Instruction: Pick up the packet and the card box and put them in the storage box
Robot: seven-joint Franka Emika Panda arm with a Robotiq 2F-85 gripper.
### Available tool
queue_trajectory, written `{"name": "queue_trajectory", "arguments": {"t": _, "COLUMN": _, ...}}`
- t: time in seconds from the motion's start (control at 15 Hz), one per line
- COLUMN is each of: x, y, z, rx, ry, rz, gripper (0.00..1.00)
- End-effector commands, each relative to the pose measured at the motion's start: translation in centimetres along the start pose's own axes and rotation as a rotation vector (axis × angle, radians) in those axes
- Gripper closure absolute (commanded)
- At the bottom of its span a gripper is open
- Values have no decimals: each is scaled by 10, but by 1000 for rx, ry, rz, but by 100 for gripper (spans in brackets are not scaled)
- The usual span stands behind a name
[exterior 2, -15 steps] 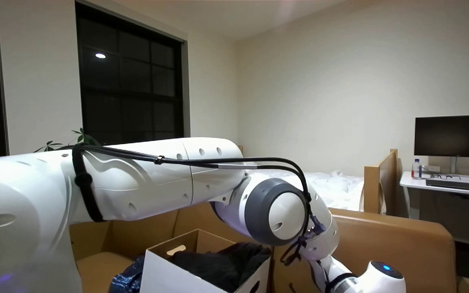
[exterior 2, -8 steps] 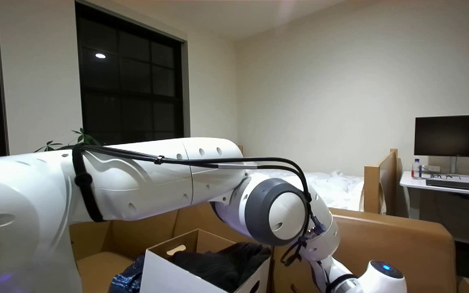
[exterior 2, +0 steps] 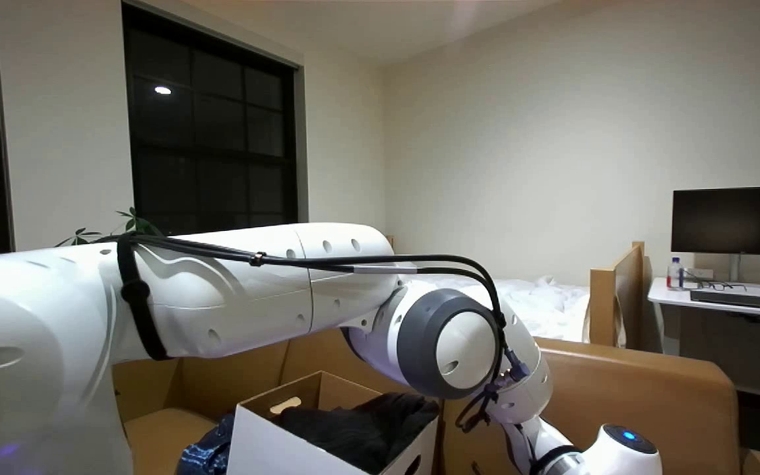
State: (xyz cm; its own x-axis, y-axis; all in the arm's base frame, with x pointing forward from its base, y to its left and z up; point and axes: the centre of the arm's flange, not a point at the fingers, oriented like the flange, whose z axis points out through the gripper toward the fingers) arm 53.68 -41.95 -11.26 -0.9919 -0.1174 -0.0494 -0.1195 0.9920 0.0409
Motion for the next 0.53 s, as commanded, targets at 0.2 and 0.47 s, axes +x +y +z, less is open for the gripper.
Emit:
{"name": "queue_trajectory", "arguments": {"t": 0.2, "x": -7, "y": -21, "z": 26, "rx": -51, "ry": 23, "rz": 3, "gripper": 0}}
{"name": "queue_trajectory", "arguments": {"t": 0.47, "x": -8, "y": -23, "z": 30, "rx": -58, "ry": 48, "rz": 6, "gripper": 0}}
